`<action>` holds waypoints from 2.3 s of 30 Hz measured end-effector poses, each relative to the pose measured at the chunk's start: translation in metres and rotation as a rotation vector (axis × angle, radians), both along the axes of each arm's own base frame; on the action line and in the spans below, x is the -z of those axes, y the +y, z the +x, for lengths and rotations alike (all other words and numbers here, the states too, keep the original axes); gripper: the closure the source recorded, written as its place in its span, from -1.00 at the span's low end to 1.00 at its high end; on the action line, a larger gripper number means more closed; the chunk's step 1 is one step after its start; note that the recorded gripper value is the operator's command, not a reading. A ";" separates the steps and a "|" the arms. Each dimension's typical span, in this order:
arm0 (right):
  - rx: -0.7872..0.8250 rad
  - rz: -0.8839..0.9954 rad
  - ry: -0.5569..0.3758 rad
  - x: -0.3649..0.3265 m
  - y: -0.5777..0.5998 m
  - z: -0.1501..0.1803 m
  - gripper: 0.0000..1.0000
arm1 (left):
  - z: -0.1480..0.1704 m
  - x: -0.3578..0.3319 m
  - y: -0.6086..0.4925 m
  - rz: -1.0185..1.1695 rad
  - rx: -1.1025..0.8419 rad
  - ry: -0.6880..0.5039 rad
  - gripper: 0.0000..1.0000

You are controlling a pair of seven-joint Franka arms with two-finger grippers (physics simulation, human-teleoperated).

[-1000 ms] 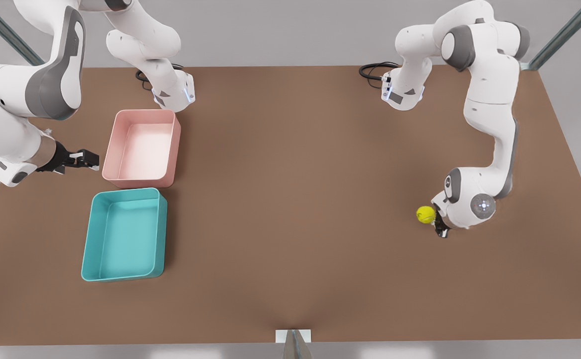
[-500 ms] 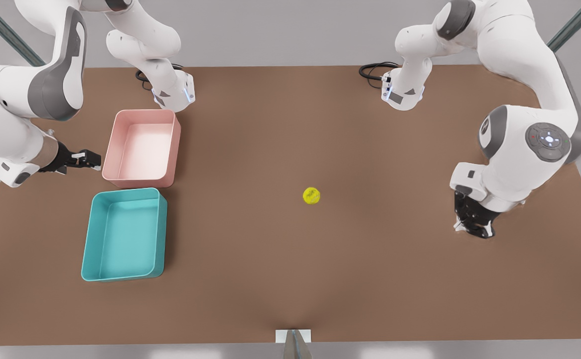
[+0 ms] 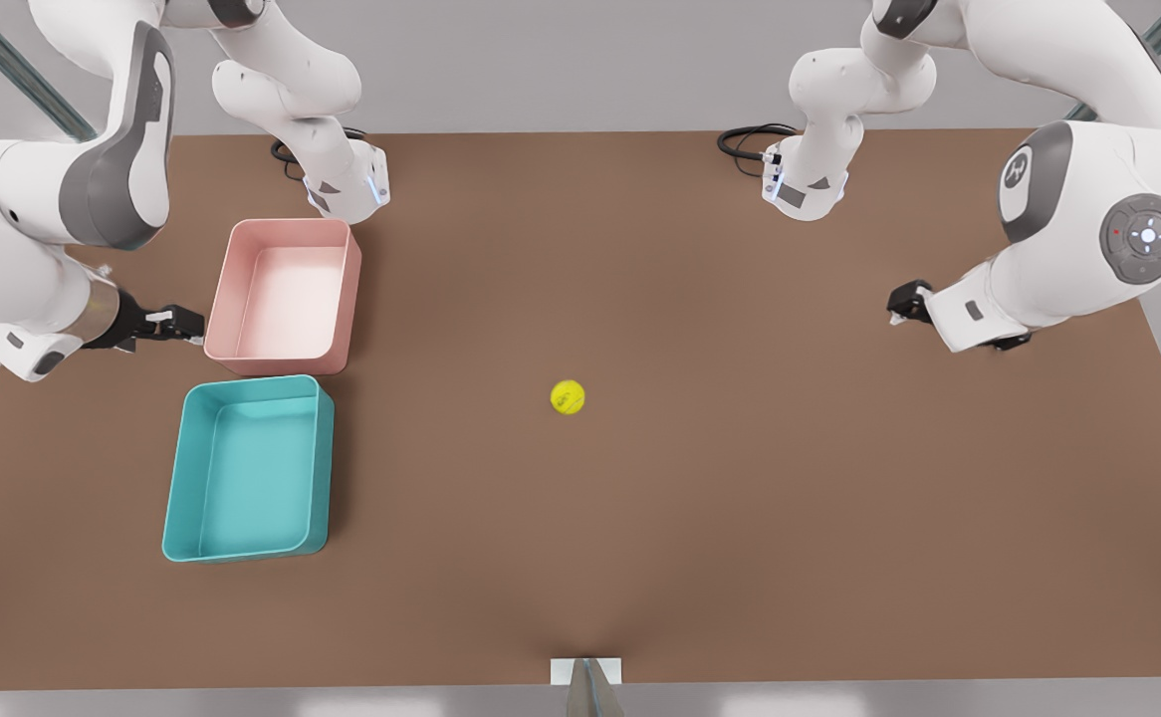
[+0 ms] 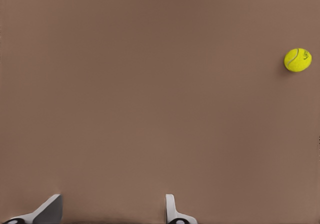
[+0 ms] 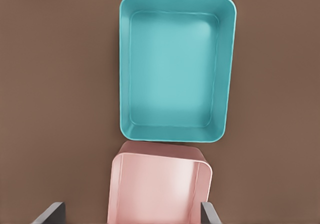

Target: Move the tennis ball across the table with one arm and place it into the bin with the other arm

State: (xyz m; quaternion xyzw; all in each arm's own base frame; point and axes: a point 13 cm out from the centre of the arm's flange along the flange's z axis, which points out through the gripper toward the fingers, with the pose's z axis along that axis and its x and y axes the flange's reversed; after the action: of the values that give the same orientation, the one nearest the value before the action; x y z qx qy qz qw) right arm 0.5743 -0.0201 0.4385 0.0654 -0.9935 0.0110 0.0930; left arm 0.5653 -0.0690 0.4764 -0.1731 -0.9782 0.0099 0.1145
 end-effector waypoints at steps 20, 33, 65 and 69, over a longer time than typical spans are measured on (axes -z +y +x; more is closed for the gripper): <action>-0.062 0.103 -0.169 0.277 0.518 0.009 -1.00 | -0.007 0.001 0.009 0.112 -0.422 0.025 -1.00; 0.081 0.105 -0.159 0.315 0.560 -0.050 -1.00 | -0.006 0.005 0.011 0.139 -0.528 0.028 -1.00; 0.206 0.034 -0.144 0.410 0.553 -0.080 -1.00 | -0.013 0.007 0.007 0.166 -0.599 0.056 -1.00; 0.215 0.038 -0.146 0.411 0.553 -0.079 -0.63 | -0.013 0.006 0.007 0.167 -0.603 0.055 -1.00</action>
State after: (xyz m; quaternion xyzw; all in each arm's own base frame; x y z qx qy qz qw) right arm 0.4955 0.5329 0.0275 -0.0407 -0.9989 -0.0132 0.0196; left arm 0.5519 -0.0619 0.4701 0.1351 -0.9794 -0.0321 0.1464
